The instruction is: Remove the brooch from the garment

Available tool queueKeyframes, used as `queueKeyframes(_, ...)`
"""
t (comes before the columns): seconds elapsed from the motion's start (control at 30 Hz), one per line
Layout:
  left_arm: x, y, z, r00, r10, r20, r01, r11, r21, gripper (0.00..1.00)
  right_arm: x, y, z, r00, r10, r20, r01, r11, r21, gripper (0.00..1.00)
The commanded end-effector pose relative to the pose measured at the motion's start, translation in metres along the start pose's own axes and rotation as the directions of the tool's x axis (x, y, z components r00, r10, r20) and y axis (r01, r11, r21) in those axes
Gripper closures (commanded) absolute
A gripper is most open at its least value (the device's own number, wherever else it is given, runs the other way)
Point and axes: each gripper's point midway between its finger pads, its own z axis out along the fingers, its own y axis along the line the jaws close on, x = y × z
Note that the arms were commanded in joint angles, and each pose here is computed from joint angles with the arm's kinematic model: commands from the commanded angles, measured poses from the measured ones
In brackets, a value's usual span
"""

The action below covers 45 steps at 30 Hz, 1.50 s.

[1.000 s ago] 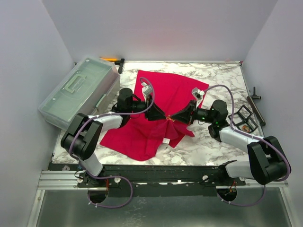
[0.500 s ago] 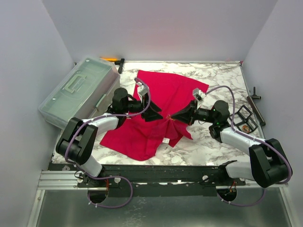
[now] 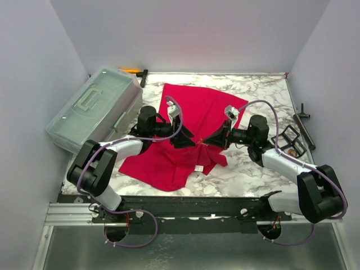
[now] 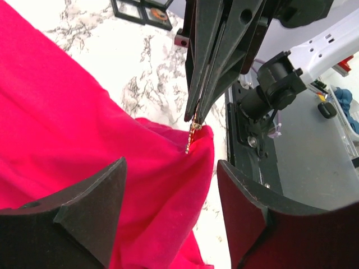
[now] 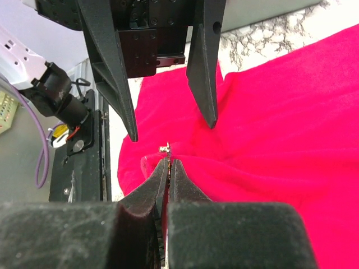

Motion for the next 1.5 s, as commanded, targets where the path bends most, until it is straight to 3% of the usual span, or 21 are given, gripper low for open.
queueKeyframes(0.0,0.013,0.006,0.0,0.999,0.011,-0.049,-0.012,1.0,-0.016,0.32,0.012,-0.014,-0.002,0.997,0.029,-0.071,-0.025,0.998,0.055,1.0)
queueKeyframes(0.23,0.052,0.008,0.006,0.987,-0.005,-0.162,-0.006,0.998,-0.067,0.31,0.022,-0.017,-0.002,0.992,0.089,-0.093,-0.083,0.994,0.076,0.99)
queueKeyframes(0.6,0.063,0.006,0.021,0.975,-0.002,-0.224,-0.014,0.997,-0.071,0.4,0.029,-0.02,-0.005,0.988,0.09,-0.128,-0.079,0.993,0.091,0.99)
queueKeyframes(0.8,0.066,0.0,0.024,0.969,-0.009,-0.246,-0.001,0.999,-0.038,0.8,0.031,-0.02,-0.006,0.987,0.083,-0.138,-0.071,0.993,0.093,1.0)
queueKeyframes(0.97,0.06,-0.005,0.021,0.971,-0.014,-0.241,0.011,1.0,-0.012,1.0,0.035,-0.022,-0.008,0.985,0.066,-0.157,-0.05,0.993,0.104,0.99)
queueKeyframes(1.47,0.039,0.006,-0.003,0.983,-0.018,-0.183,0.011,0.999,-0.04,1.0,0.037,-0.033,-0.014,0.984,0.039,-0.177,-0.01,0.987,0.162,0.99)
